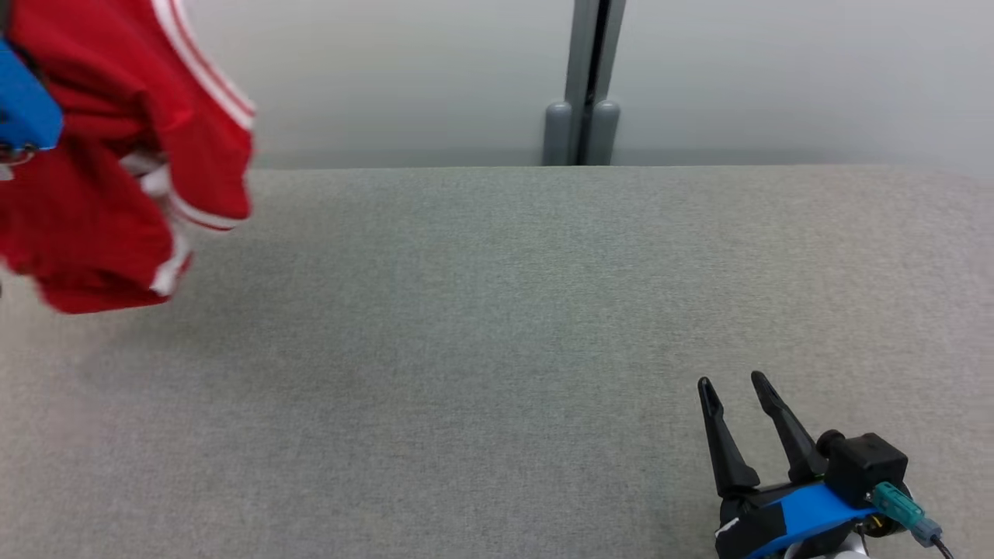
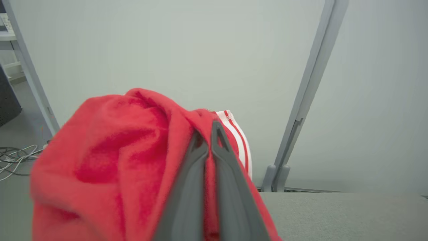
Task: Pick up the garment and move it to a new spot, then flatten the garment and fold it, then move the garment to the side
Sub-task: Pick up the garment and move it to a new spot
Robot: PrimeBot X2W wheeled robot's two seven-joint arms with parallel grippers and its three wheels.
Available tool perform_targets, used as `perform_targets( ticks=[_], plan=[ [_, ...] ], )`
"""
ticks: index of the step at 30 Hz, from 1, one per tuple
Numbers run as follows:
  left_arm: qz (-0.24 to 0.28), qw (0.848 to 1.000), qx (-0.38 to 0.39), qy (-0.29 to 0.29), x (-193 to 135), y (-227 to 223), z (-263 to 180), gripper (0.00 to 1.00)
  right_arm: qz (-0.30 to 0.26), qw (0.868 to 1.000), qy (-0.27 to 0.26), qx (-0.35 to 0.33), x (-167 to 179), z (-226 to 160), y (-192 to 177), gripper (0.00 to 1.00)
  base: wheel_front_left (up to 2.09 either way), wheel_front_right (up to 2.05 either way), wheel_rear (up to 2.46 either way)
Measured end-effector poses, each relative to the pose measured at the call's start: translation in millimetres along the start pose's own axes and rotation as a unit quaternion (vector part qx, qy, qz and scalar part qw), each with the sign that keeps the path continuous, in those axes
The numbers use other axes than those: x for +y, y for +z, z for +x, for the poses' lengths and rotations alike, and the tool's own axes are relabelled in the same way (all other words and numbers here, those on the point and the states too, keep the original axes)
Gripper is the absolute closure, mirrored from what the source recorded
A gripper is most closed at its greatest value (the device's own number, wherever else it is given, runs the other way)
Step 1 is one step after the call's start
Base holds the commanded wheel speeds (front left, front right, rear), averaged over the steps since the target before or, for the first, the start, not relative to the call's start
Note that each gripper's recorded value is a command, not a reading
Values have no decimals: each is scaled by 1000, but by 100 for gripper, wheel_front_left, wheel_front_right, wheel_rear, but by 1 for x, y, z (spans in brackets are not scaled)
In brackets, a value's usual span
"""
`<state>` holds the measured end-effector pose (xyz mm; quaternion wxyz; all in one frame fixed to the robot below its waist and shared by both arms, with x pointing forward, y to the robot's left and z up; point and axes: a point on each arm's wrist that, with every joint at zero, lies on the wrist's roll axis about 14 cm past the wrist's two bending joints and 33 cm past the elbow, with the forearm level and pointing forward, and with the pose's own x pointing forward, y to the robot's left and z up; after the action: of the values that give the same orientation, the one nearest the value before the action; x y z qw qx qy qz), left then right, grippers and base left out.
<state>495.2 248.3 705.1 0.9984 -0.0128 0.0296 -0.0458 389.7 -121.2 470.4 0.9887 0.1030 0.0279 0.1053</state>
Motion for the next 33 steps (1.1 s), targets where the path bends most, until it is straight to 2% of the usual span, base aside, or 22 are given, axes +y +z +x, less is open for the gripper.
perform_targets(
  ticks=[4,8,12,15,18,20,24,27,28,29,30,33],
  plan=[
    [7,996,-23,-88,-67,20,6,100,1,1000,-28,-12,-16,-16,7,0,0,0,0],
    [5,984,-26,-178,-136,19,11,100,2,998,-54,-19,-30,-28,11,0,0,0,0],
    [0,968,-3,-251,-193,-6,16,100,5,997,-78,-22,-45,-36,12,0,0,0,0],
    [-20,957,48,-287,-225,-54,20,100,7,995,-95,-24,-55,-40,14,0,0,0,0],
    [-39,947,104,-303,-247,-110,21,100,9,993,-114,-23,-65,-46,12,0,0,0,0],
    [-6,943,140,-302,-253,-149,19,100,10,992,-125,-24,-72,-50,13,0,0,0,0],
    [-13,931,202,-304,-269,-215,4,100,10,990,-140,-26,-80,-57,13,0,0,0,0],
    [5,933,217,-286,-266,-247,-5,100,10,989,-147,-29,-84,-60,15,0,0,0,0],
    [0,934,220,-280,-266,-255,-8,64,9,988,-148,-31,-84,-61,16,0,0,0,0],
    [-6,936,223,-273,-265,-264,-12,42,9,988,-149,-33,-85,-62,17,0,0,0,0],
    [-11,938,221,-267,-264,-269,-15,0,10,988,-151,-33,-86,-62,17,0,0,0,0],
    [-31,948,206,-243,-258,-273,-21,0,8,988,-149,-36,-85,-62,18,0,0,0,0]
  ],
)
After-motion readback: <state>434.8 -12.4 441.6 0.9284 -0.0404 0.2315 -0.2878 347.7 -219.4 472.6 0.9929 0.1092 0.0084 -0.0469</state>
